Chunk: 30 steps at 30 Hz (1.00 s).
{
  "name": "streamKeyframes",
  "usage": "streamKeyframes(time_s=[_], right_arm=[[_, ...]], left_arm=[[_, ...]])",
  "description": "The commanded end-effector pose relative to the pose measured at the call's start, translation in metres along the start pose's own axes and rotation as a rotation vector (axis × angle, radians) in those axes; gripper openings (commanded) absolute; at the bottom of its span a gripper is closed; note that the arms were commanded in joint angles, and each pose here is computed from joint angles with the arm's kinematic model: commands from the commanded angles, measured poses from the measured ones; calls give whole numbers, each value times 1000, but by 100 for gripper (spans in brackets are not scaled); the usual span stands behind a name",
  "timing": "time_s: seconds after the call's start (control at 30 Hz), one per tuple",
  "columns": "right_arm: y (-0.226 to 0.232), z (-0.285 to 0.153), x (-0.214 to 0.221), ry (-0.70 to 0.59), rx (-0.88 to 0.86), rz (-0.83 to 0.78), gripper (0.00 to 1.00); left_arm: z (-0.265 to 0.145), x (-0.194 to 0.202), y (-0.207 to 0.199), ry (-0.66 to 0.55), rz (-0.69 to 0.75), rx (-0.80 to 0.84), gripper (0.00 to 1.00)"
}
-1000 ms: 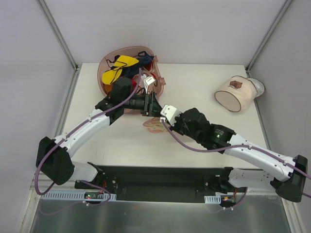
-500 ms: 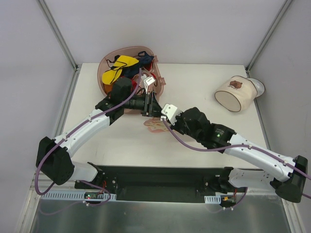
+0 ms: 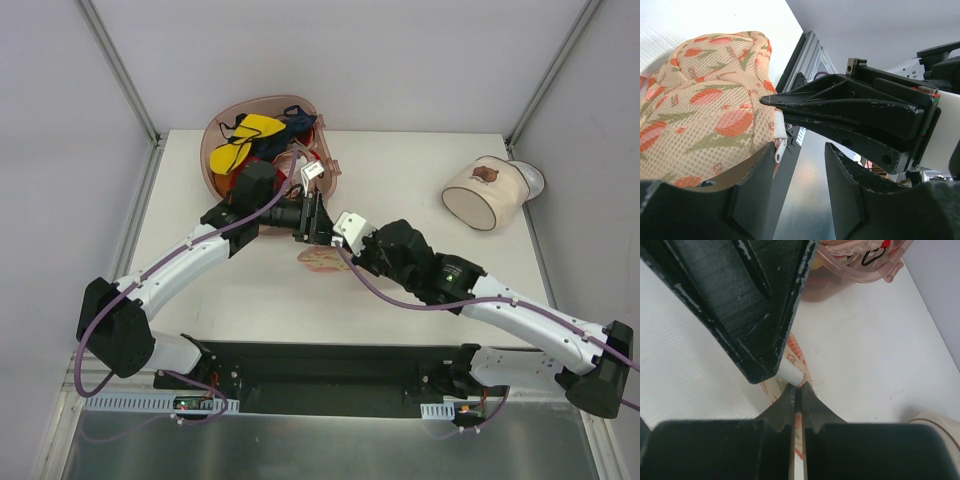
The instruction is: Unzip the laundry bag and remove the bra
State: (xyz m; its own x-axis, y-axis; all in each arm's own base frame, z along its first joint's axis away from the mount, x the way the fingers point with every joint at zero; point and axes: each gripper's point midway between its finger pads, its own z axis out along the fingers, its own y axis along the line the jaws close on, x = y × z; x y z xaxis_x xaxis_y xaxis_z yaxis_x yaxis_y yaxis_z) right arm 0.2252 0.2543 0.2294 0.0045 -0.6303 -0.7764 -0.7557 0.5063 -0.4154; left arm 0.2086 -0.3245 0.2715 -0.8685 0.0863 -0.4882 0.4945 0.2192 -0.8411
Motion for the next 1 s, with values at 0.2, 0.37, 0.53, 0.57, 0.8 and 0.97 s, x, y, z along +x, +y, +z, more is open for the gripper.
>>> streamKeyframes(time_s=[0.2,0.37,0.53,0.57,0.8,0.97], right_arm=[[-9,1,-17,-44,18,57,1],[-12,1,-16,-44,24,76,1],[-19,2,-11,-34,47,123,1],[-22,3,-10,-25,57,137,1],[-29,8,-5,19,84,171,1],[-33,9,-3,43,106,213,1]], left_arm=[[-1,10,-2,44,42,7,44],[-3,7,-6,23,53,-1,38],[-10,2,-21,-5,95,18,41],[-11,3,-23,6,85,30,42],[-5,8,-11,24,-13,8,41],[-5,6,-8,-47,-31,-32,42]])
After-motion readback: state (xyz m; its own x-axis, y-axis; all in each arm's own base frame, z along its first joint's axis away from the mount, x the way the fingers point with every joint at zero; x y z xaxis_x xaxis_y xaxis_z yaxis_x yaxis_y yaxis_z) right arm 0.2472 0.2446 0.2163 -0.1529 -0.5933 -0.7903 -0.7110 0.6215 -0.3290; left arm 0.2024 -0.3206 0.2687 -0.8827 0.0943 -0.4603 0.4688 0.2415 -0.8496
